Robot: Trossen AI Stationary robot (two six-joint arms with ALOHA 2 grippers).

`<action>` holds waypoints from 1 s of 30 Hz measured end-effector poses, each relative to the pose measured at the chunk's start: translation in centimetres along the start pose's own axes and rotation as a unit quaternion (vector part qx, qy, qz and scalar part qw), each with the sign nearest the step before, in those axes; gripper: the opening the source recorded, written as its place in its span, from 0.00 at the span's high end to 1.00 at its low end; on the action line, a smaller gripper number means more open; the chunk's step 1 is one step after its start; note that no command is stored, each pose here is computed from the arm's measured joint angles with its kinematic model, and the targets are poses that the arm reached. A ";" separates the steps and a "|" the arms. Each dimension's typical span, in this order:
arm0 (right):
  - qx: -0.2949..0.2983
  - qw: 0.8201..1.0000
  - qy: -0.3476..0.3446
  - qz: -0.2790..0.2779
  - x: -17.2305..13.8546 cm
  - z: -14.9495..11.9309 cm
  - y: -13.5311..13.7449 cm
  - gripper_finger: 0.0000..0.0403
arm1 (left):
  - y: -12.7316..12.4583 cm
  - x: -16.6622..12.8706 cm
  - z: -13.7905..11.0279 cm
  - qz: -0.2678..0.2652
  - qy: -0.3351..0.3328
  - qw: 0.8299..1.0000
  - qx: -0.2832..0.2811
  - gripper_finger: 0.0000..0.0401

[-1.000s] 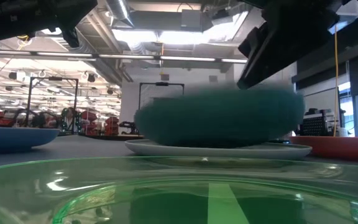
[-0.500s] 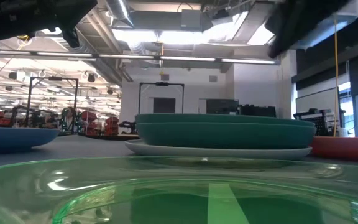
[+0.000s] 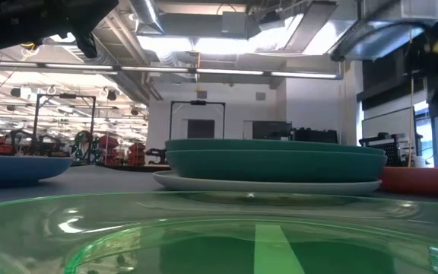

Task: Stack plastic plates
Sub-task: Stack the stacked green plate on top of the white plate

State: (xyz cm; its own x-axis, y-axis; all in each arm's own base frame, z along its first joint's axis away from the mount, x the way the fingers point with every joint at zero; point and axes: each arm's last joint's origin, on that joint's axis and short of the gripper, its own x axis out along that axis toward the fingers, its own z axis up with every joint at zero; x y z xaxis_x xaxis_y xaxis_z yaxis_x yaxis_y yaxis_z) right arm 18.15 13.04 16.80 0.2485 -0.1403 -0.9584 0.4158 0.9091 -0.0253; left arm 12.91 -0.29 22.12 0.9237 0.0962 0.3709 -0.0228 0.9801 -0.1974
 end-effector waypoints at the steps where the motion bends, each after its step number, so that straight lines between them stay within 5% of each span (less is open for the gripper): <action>1: 0.003 1.000 -0.001 -0.001 0.4 -0.2 -0.2 0.65 | 0.0 0.0 0.0 0.000 0.000 1.000 0.000 0.92; 13: -0.002 1.000 -0.016 0.024 2.1 -0.8 -0.5 0.66 | 0.0 0.0 0.0 0.000 0.000 1.000 0.003 0.92; 24: -0.037 0.999 -0.016 0.014 1.8 -0.9 -0.7 0.96 | 0.0 0.0 0.0 0.000 0.000 1.000 0.004 0.92; 30: -0.051 0.997 -0.053 -0.024 -1.1 0.5 -0.5 0.97 | 0.0 0.0 0.0 0.000 0.000 1.000 0.004 0.92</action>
State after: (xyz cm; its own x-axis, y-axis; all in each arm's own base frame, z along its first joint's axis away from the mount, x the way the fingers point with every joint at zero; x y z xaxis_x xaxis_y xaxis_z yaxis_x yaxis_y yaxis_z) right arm 18.13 12.54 17.98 0.3234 -0.2197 -0.9204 0.3401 0.9347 -0.1036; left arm 12.91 -0.28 22.11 0.9239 0.0969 0.3702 -0.0266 0.9813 -0.1906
